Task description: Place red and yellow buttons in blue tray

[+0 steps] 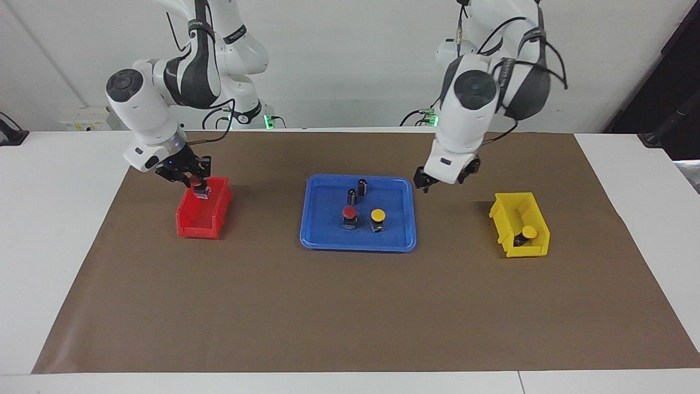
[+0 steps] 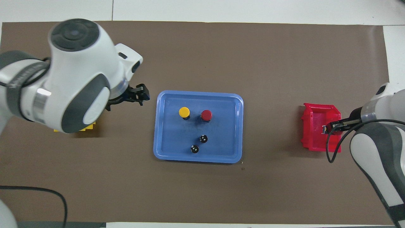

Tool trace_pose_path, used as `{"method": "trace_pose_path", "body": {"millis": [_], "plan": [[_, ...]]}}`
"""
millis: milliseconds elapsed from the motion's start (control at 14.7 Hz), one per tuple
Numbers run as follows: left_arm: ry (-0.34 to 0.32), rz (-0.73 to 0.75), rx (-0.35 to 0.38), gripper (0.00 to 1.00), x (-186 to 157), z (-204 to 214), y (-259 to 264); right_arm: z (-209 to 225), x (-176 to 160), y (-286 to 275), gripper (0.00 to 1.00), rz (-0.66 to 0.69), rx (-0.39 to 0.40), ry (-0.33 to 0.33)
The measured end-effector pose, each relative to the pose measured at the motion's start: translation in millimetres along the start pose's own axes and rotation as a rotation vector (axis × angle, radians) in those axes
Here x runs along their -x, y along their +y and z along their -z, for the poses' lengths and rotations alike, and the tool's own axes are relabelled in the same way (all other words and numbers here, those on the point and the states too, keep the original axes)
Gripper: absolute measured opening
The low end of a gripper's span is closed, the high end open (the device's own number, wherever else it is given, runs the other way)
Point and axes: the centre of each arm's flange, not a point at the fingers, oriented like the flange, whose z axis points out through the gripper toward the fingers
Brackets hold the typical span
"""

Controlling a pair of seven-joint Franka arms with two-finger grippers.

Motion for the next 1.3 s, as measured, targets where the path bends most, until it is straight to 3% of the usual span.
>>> {"method": "trace_pose_path", "body": {"millis": [205, 409, 682, 750, 886, 955, 1091, 1295], "plan": [[-0.011, -0.126, 0.027, 1.00, 3, 36, -103, 46, -37, -51, 0.41, -0.032, 0.006, 0.019], [0.012, -0.193, 0.048, 1.00, 3, 42, -168, 53, -69, -165, 0.41, -0.143, -0.007, 0.067], [0.102, -0.181, 0.056, 0.99, -20, -33, -178, -3, -88, -287, 0.41, -0.185, -0.029, 0.118], [0.109, -0.175, 0.057, 0.96, -26, -55, -179, -20, -93, -292, 0.41, -0.187, -0.027, 0.113], [0.122, -0.157, 0.058, 0.77, -38, -87, -186, -43, -101, -294, 0.41, -0.188, -0.024, 0.107], [0.129, -0.147, 0.058, 0.77, -45, -97, -190, -53, -102, -296, 0.41, -0.187, -0.026, 0.113], [0.152, -0.129, 0.058, 0.63, -57, -114, -200, -72, -101, -299, 0.41, -0.187, -0.033, 0.130], [0.185, -0.128, 0.057, 0.63, -74, -138, -197, -92, -94, -306, 0.41, -0.178, -0.032, 0.130]]}}
